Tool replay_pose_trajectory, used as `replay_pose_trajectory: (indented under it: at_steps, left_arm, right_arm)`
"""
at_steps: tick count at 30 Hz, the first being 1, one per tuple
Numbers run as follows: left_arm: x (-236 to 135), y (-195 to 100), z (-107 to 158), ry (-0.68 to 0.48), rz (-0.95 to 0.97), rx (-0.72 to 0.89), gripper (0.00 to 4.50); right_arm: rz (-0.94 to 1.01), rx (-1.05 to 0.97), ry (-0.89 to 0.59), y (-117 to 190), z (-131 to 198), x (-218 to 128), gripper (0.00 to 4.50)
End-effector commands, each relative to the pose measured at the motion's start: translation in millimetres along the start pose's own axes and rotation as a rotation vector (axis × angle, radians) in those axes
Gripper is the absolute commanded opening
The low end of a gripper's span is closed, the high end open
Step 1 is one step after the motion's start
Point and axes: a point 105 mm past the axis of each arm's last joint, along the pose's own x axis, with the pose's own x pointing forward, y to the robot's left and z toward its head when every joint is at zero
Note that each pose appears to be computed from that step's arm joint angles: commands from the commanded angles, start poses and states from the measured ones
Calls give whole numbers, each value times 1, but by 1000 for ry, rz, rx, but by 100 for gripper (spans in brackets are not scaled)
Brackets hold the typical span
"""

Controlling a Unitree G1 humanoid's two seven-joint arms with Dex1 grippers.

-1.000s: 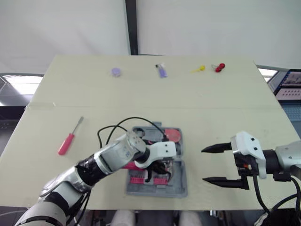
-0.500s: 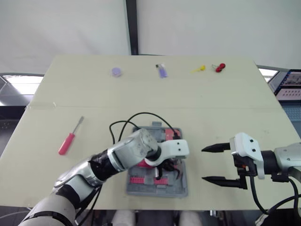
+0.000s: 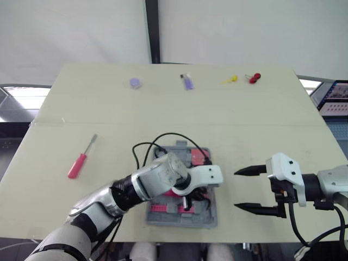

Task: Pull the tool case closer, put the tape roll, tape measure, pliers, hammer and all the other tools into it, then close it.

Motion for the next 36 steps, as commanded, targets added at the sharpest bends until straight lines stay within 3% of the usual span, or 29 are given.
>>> replay_pose_trajectory:
  at_steps: [1, 36]
  left_arm:
    - [-4, -6, 11, -32, -12, 35, 5]
    - [9, -9, -2, 17, -6, 45, 5]
  right_arm:
    - [-8, -24, -12, 0, 6, -3, 450]
    - [-27, -22, -15, -3, 4, -3, 450]
